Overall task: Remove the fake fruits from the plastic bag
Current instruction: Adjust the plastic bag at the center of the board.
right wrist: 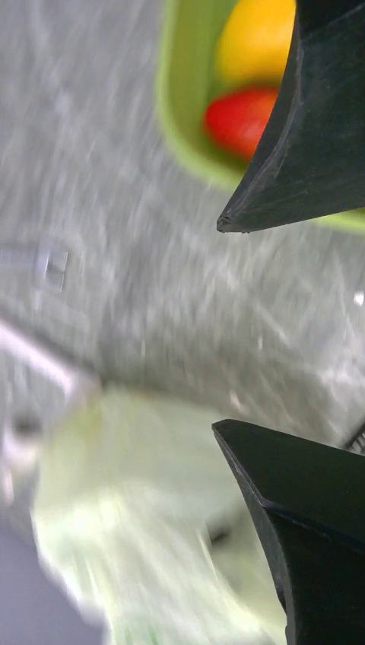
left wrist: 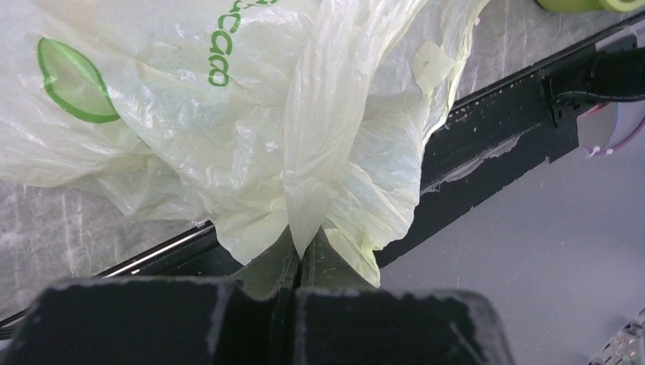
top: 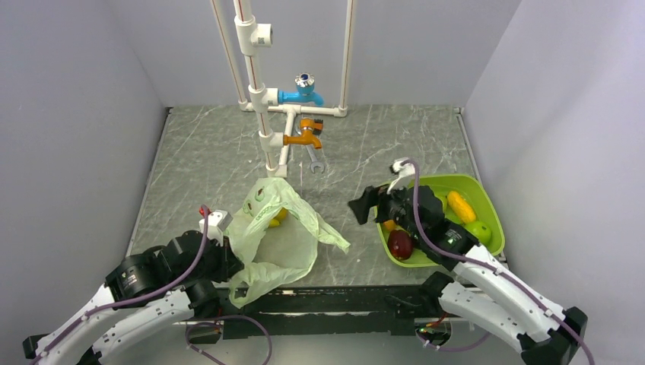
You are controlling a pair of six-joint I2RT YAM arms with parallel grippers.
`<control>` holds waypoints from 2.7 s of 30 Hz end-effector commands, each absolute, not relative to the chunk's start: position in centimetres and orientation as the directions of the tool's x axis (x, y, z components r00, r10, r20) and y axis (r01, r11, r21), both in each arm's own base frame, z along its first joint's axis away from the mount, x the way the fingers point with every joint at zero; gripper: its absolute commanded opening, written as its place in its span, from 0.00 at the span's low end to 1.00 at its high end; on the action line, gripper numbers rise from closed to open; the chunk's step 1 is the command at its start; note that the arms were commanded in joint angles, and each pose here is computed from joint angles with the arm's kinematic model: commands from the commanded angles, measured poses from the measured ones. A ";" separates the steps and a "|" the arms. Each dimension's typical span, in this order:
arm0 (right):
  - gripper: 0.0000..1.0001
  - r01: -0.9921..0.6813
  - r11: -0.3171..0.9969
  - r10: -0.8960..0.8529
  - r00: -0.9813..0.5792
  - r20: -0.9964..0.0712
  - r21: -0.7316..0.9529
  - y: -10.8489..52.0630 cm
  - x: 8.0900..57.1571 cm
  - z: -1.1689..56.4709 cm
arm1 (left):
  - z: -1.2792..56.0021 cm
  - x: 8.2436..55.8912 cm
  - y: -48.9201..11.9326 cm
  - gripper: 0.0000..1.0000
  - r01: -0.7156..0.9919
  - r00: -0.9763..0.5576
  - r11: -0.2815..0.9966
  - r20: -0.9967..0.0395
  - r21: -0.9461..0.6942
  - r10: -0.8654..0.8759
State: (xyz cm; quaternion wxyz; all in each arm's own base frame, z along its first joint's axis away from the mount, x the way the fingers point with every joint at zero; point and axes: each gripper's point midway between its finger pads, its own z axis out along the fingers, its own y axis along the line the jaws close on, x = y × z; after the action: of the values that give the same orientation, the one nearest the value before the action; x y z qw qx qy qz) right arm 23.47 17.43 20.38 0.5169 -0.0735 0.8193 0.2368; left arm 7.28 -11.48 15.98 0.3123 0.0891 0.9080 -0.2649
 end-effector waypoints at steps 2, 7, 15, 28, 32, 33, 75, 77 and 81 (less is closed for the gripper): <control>0.95 -0.859 0.410 0.120 -0.281 -0.952 0.306 28.2 15.5 29.7 | 16.4 7.0 -13.3 0.00 0.409 -0.785 0.795 -0.617 -0.447 0.056; 0.92 -0.948 0.227 0.050 -0.215 -0.975 0.221 35.1 9.3 29.9 | 15.5 7.1 -13.3 0.00 0.394 -0.806 0.818 -0.586 -0.418 0.089; 0.62 -0.936 0.342 -0.054 -0.107 -0.993 0.082 40.4 10.0 23.2 | 15.5 7.0 -12.7 0.00 0.357 -0.825 0.846 -0.558 -0.395 0.088; 0.64 -0.912 0.403 -0.071 -0.111 -0.991 0.074 47.7 12.5 15.0 | 18.9 6.5 -10.7 0.00 0.341 -0.786 0.835 -0.618 -0.431 0.001; 0.87 -0.918 0.381 -0.030 -0.129 -0.991 0.108 49.9 13.0 14.7 | 18.7 6.3 -10.7 0.00 0.336 -0.794 0.835 -0.608 -0.436 0.002; 0.90 -0.920 0.374 -0.033 -0.139 -0.990 0.117 50.3 13.2 14.3 | 18.6 6.2 -10.6 0.00 0.334 -0.798 0.837 -0.602 -0.434 0.006; 0.23 -0.698 0.710 -0.042 -0.174 -0.984 0.093 43.8 20.9 8.8 | 14.4 5.2 -11.4 0.00 0.322 -0.881 0.877 -0.451 -0.356 0.141; 0.24 -0.646 0.758 -0.041 -0.179 -0.983 0.086 41.8 21.4 8.7 | 14.4 5.9 -12.7 0.00 0.350 -0.875 0.867 -0.454 -0.354 0.169; 0.26 -0.468 0.882 -0.027 -0.183 -0.983 0.063 35.9 23.2 8.7 | 15.0 7.2 -15.4 0.00 0.413 -0.856 0.837 -0.466 -0.359 0.223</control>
State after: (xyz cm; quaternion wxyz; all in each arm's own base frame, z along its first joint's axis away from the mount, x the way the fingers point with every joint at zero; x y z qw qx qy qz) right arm 20.82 40.75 6.57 0.5746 -0.2705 0.7369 0.2317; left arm 5.46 -11.88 13.35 0.1827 0.1277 0.9569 -0.1862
